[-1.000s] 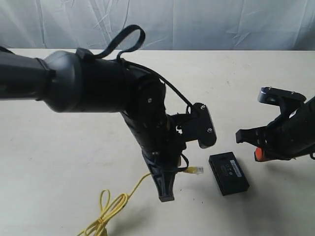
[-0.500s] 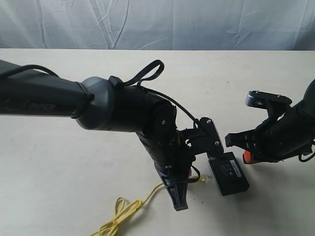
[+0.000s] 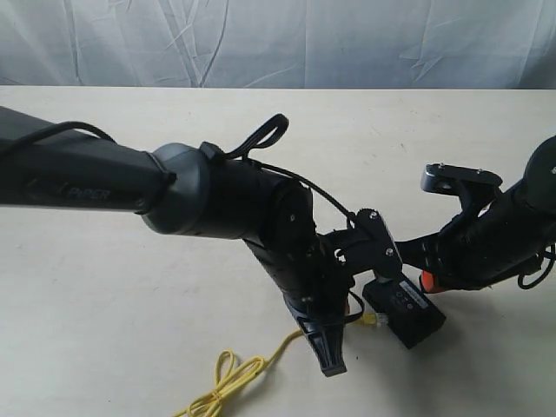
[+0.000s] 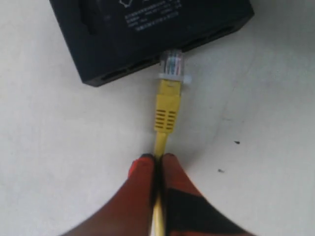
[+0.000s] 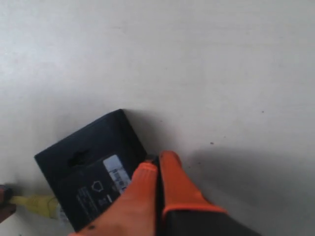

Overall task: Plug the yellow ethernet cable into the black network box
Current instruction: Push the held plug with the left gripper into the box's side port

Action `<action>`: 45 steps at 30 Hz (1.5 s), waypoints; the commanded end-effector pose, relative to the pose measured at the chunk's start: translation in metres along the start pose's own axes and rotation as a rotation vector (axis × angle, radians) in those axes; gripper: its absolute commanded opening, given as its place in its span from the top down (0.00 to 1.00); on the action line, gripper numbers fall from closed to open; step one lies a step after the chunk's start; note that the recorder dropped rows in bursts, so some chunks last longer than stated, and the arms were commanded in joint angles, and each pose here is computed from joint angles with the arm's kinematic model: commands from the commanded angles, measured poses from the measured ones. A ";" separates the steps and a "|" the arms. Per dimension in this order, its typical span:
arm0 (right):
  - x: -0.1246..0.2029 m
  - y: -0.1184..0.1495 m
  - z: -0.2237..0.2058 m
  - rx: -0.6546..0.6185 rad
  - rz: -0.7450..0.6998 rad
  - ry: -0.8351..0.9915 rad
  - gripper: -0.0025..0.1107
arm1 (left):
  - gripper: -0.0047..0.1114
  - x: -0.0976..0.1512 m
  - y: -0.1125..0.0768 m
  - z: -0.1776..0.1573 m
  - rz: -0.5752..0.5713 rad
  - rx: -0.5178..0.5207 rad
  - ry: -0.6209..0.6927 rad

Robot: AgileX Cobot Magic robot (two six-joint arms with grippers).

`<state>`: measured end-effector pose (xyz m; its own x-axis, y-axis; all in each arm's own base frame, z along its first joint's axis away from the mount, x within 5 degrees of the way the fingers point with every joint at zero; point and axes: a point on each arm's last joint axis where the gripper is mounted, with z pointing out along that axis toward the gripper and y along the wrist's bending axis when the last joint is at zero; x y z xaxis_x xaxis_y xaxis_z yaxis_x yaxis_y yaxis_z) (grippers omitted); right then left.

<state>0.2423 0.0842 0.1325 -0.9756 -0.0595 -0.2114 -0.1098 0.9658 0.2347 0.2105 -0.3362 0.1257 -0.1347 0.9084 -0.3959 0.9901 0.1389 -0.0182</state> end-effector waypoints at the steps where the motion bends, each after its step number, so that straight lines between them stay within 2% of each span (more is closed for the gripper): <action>1: 0.000 0.001 0.001 0.000 -0.012 0.005 0.99 | 0.96 0.001 -0.001 0.002 -0.020 0.003 0.000; 15: 0.004 0.001 0.001 -0.006 -0.006 0.045 0.99 | 0.96 0.001 0.001 0.002 -0.115 -0.024 -0.003; 25: 0.007 0.002 0.000 -0.010 0.073 0.081 0.99 | 0.96 0.000 0.000 0.002 -0.209 -0.014 -0.010; 32: 0.007 0.002 0.000 -0.012 0.075 0.081 0.99 | 0.96 0.002 -0.001 0.002 -0.214 -0.002 0.005; 45: 0.007 0.005 0.000 -0.040 0.126 0.082 0.99 | 0.96 -0.007 -0.001 -0.013 -0.229 -0.014 -0.057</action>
<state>0.2356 0.0862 0.1320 -0.9931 0.0210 -0.1157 -0.0116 0.9616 0.2743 0.2085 -0.3341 0.1333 -0.3357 0.8589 -0.3869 0.9413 0.3212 -0.1036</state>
